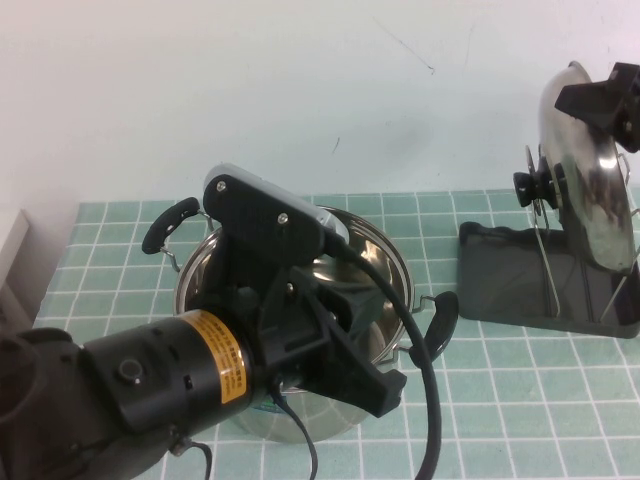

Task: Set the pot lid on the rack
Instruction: Place the pot lid on the pot rack

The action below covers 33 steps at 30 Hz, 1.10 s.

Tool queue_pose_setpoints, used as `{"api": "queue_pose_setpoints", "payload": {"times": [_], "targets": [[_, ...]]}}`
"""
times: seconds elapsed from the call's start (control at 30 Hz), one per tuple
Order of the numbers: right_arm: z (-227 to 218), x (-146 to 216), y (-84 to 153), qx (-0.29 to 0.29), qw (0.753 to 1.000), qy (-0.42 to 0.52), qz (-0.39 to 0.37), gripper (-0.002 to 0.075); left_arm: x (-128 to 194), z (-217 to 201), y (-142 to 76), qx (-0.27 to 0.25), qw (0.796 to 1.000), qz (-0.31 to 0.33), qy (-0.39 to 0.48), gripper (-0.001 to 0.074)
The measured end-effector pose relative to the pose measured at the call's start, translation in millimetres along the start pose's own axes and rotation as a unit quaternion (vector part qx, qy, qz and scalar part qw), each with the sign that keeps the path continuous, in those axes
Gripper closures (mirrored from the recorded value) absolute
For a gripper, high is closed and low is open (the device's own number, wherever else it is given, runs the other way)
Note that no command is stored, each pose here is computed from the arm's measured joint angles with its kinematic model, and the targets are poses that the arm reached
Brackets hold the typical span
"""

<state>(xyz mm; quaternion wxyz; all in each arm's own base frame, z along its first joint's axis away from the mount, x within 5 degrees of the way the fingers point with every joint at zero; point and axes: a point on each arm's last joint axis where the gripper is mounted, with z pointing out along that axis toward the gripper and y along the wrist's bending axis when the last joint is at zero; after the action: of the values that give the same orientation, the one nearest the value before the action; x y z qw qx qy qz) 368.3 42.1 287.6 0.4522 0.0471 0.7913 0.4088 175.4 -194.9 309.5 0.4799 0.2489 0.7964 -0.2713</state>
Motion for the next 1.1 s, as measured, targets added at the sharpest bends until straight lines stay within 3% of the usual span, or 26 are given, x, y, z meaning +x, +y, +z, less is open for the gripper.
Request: {"api": "queue_pose_setpoints", "payload": {"times": [0.2,0.43,0.5,0.93,1.1], "targets": [[6.2,4.2,-10.1,0.012,1.0,0.007,0.009,0.0671,0.9,3.6,-0.3,0.002,1.0,-0.004,0.0,0.0736],[6.7,4.1,-11.2,0.015,1.0,0.007,0.01,0.0349,1.1,4.1,-0.3,0.003,1.0,-0.004,0.0,0.0737],[6.8,3.7,-10.9,0.014,1.0,0.006,0.009,0.0298,1.1,4.1,-0.3,0.003,1.0,-0.004,0.0,0.0737],[2.2,-0.8,-11.3,0.026,0.998,-0.004,-0.055,0.0239,8.3,3.7,3.7,-0.019,0.999,-0.004,0.039,0.0737],[2.2,-0.8,-11.1,0.025,0.998,-0.003,-0.065,0.0137,11.6,3.3,5.5,-0.03,0.998,-0.005,0.057,0.0737]]}}
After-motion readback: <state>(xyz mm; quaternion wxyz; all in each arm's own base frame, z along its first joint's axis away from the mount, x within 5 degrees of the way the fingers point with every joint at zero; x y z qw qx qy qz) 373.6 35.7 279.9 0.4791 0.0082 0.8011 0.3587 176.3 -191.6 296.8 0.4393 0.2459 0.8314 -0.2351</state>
